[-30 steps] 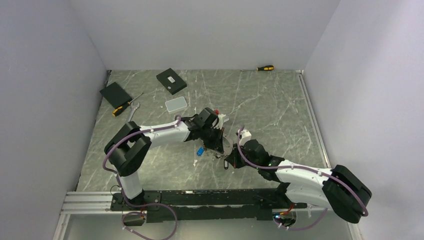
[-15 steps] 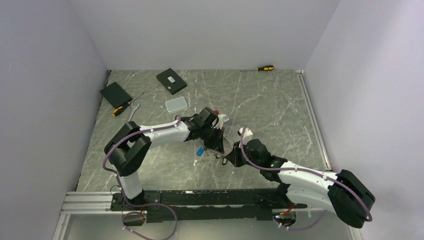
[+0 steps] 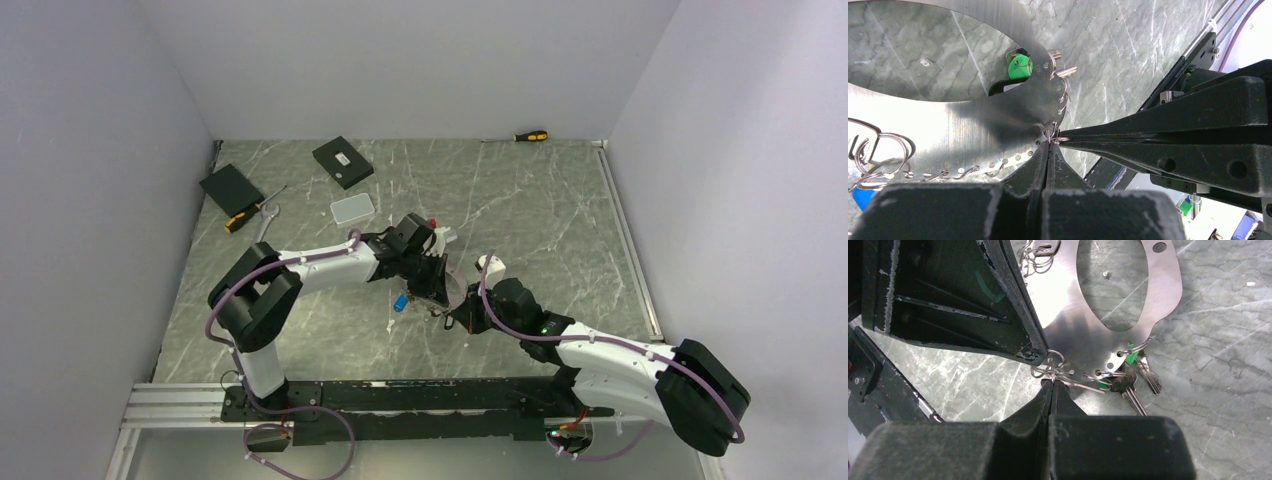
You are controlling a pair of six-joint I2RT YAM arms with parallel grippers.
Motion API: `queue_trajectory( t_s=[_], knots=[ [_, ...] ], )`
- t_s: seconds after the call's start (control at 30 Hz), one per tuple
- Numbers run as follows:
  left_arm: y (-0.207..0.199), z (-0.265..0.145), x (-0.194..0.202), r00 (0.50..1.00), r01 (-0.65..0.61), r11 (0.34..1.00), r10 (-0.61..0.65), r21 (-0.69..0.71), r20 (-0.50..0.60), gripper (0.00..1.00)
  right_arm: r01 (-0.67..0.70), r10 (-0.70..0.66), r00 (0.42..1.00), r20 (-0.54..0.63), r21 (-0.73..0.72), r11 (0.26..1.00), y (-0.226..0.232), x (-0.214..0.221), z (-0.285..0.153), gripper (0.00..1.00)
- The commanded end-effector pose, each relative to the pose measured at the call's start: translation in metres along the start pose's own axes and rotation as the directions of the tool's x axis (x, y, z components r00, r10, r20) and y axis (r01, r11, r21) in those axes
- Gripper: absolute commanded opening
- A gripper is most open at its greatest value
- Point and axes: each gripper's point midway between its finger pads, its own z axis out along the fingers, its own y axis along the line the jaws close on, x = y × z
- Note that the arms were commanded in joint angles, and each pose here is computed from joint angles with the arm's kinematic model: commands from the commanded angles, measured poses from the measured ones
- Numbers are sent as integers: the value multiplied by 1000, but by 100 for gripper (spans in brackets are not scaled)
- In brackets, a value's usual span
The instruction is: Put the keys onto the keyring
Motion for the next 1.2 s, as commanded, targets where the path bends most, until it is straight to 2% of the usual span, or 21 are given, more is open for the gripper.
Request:
queue_trajectory(
  t_s=[0.0,0.77,0.97,1.17],
  knots=[
    [-21,-16,-12,999,-8,997,4,77,51,0,9,-9,1000,21,-9,1000,2,-5,0,0],
    [-22,-19,-15,998,-8,996,2,90,65,0,19,-18,999,28,-31,999,6,-8,-1,0],
    [-24,-21,-16,997,-17,995,11,94,73,0,6,-7,1000,28,25,1000,-4,-8,-2,0],
    [-26,-21,-17,997,-23,994,15,104,77,0,1,-2,1000,26,20,1000,-2,-8,0,0]
  ],
)
